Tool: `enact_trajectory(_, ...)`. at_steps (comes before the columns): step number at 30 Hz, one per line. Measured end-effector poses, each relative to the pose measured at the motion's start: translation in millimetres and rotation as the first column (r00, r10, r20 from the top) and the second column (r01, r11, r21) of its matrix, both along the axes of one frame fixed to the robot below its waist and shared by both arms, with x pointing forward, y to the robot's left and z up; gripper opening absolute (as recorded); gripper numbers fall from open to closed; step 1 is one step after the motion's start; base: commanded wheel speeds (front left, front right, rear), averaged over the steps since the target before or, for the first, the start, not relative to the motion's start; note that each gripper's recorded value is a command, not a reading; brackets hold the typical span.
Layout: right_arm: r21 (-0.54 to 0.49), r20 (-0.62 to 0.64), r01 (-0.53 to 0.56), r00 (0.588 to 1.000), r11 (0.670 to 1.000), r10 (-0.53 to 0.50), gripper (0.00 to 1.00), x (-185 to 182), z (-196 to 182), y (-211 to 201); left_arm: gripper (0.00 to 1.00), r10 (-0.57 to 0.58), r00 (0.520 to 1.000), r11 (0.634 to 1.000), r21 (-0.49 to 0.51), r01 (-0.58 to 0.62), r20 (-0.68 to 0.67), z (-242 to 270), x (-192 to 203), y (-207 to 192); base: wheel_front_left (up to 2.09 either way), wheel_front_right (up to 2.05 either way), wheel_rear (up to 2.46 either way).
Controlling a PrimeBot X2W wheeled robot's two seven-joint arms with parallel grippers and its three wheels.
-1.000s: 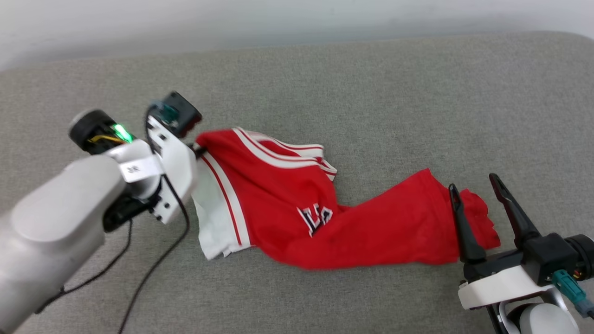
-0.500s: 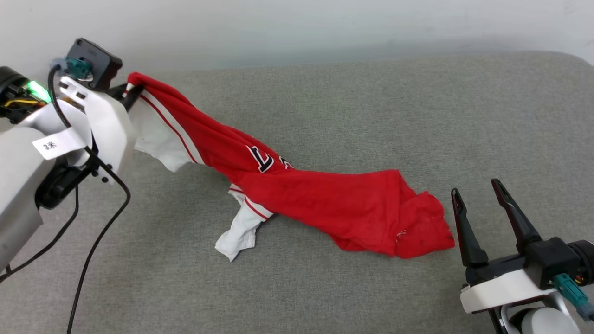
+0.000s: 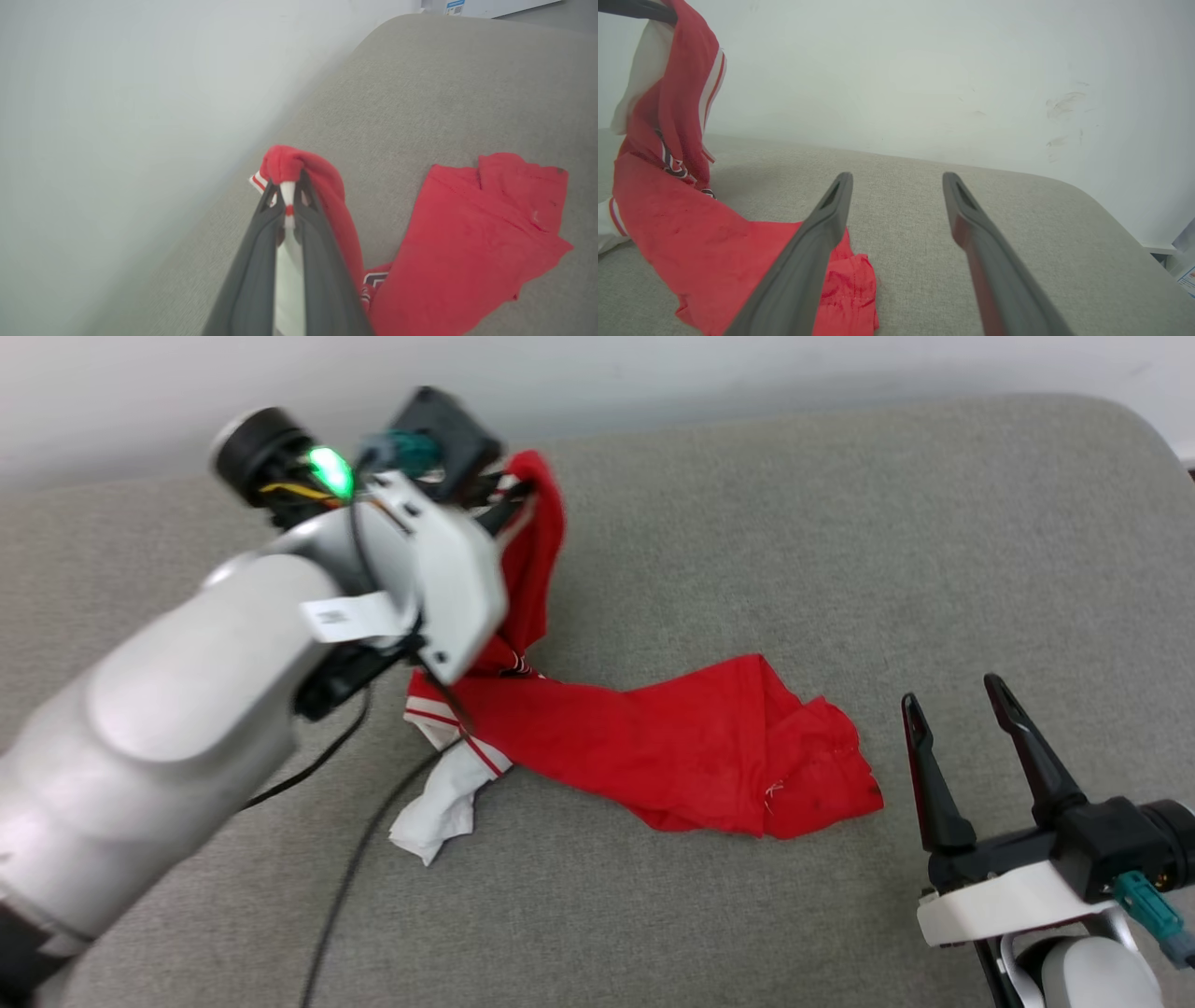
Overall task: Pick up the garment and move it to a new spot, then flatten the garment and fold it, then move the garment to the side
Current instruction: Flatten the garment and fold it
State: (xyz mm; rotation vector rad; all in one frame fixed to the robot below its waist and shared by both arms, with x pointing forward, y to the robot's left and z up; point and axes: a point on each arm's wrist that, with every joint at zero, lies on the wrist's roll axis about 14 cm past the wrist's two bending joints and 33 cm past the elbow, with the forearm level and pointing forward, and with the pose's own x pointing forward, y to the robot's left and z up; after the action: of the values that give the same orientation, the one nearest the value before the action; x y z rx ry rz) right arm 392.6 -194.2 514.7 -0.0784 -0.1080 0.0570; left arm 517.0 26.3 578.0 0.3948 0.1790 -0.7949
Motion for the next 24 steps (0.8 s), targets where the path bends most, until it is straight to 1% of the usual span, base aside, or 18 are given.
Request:
enact_trajectory(5, -0.004, -0.012, 0.021, 1.000, 1.000, -0.021, 1.00, 8.8, -5.3, -6.7, 0.00, -0.122, 0.992, 0.992, -0.041, 0.121, -0.028, -18.9, 1.1, -57.8, 0.00, 0.00, 0.00)
enact_trajectory(9, -0.008, -0.028, 0.045, 0.999, 0.999, -0.046, 1.00, 16.9, -12.4, -14.4, 0.00, -0.185, 0.980, 0.983, -0.038, 0.182, -0.076, -49.7, 2.2, -92.4, 0.00, 0.00, 0.00)
enact_trajectory(13, -0.016, -0.048, 0.075, 0.996, 0.997, -0.076, 1.00, 23.2, -21.0, -24.2, 0.00, -0.241, 0.959, 0.970, -0.005, 0.243, -0.149, -93.5, -5.9, -119.2, 0.00, 0.00, 0.00)
enact_trajectory(18, -0.032, -0.069, 0.112, 0.991, 0.993, -0.114, 1.00, 27.5, -29.7, -37.3, 0.00, -0.279, 0.925, 0.956, 0.021, 0.294, -0.257, -145.9, -24.8, -141.8, 0.00, 0.00, 0.00)
enact_trajectory(22, -0.040, -0.077, 0.127, 0.989, 0.991, -0.130, 1.00, 28.9, -33.1, -42.7, 0.00, -0.271, 0.900, 0.948, 0.070, 0.312, -0.342, -185.2, -42.2, -144.5, 0.00, 0.00, 0.00)
enact_trajectory(24, -0.042, -0.078, 0.131, 0.988, 0.991, -0.134, 1.00, 29.3, -33.5, -44.1, 0.00, -0.276, 0.885, 0.944, 0.067, 0.323, -0.375, -195.5, -52.6, -148.4, 0.00, 0.00, 0.00)
